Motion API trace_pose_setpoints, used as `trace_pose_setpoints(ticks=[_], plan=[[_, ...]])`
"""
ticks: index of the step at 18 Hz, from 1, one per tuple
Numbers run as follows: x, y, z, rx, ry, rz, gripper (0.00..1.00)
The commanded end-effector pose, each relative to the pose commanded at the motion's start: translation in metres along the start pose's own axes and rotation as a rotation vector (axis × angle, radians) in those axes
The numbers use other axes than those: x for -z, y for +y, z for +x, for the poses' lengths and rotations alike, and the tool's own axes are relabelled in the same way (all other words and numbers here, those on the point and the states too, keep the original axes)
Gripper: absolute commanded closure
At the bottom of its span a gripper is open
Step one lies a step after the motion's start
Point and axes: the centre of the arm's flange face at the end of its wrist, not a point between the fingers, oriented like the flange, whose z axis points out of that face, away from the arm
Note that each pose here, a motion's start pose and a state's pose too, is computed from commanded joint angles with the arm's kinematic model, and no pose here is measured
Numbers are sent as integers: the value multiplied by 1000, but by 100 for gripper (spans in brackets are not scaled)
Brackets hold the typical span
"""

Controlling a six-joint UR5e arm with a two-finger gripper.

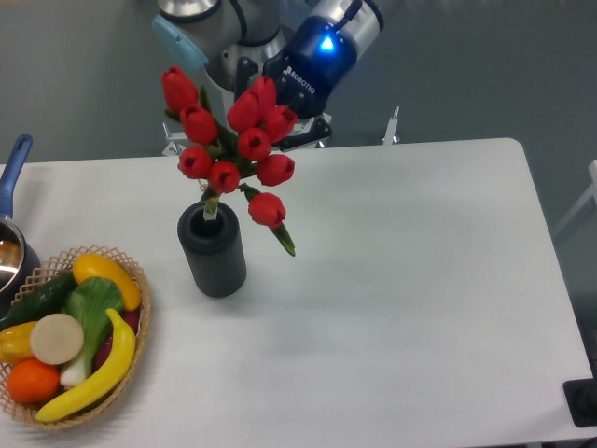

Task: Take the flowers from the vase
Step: 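Lift the tulip bunch up out of the black vase, then carry the held tulips away from the vase over the open table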

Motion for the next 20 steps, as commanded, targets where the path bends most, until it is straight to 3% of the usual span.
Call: trace_pose_setpoints(ticks=[3,7,9,12,16,18,20], plan=[[5,-19,-11,-33,-29,-3,100],[19,-39,-29,-115,-186,-84,100],[22,-41,-31,-145,-227,-114,100],[24,-36,-39,-167,-298,-175,95],[27,-25,-56,-216,-404,-293,98],[24,-17,-70,-298,-407,-351,97],[26,-6,-78,-317,-425,-415,97]])
